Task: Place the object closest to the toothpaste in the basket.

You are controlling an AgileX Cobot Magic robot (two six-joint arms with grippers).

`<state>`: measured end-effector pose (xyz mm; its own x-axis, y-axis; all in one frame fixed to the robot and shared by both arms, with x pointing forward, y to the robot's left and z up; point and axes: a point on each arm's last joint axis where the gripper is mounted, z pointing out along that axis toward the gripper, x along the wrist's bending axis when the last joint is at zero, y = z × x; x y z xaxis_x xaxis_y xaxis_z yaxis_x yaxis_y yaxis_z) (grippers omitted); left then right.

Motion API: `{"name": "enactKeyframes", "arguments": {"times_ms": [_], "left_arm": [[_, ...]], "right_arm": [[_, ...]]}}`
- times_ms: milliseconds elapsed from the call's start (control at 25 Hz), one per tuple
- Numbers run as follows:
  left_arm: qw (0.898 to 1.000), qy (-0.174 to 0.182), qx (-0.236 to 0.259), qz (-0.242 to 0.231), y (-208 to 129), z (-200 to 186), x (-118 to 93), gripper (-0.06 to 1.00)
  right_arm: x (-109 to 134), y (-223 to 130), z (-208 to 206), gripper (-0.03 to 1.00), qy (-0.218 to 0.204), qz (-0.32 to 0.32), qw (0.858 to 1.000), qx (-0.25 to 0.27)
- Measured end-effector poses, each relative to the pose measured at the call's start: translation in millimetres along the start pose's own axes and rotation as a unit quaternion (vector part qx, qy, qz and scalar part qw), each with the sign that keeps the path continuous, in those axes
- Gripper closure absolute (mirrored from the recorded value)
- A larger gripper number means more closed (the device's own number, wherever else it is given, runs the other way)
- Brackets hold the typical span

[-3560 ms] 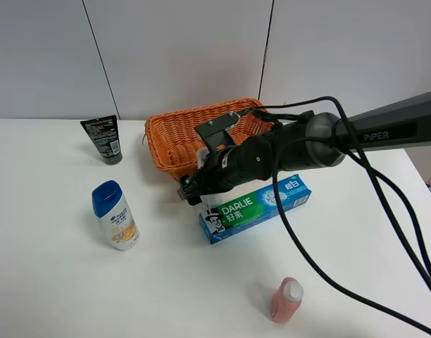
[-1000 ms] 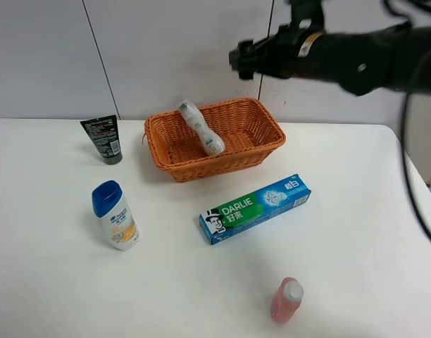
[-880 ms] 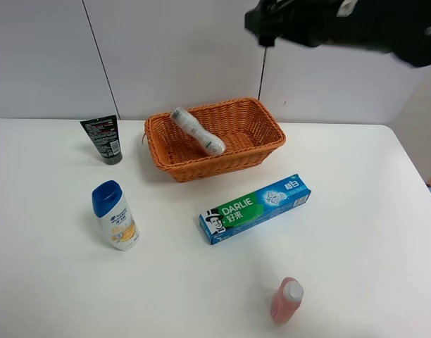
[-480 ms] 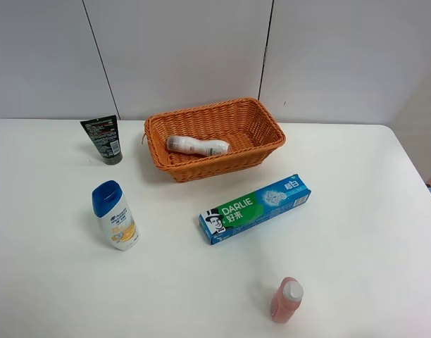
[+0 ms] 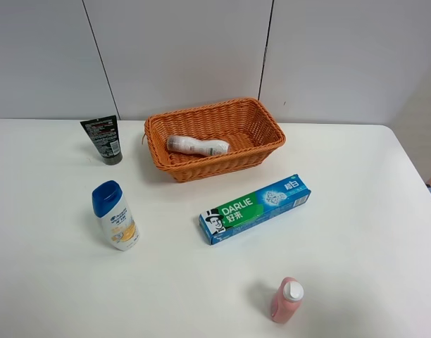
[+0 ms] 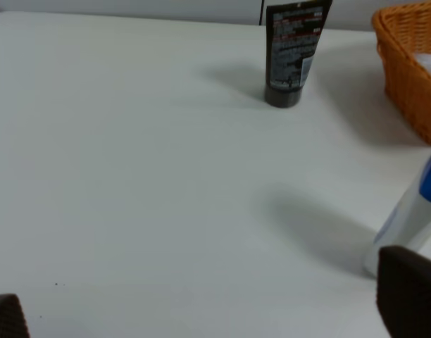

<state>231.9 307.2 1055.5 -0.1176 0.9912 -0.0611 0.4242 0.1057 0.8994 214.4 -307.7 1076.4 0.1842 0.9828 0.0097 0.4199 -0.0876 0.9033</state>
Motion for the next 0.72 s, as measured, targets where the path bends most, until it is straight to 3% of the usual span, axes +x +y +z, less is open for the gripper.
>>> {"name": "enactKeyframes", "arguments": {"times_ms": [320,720], "left_arm": [[1.0,0.0,0.0,0.0,0.0,0.0,0.0,-0.05],[1.0,0.0,0.0,0.0,0.0,0.0,0.1,-0.05]], "right_arm": [[6.9,-15.1,23.9,0.18,0.026,0.013,0.999,0.025],[8.0,-14.4,24.6,0.18,0.032,0.015,0.999,0.02]]}}
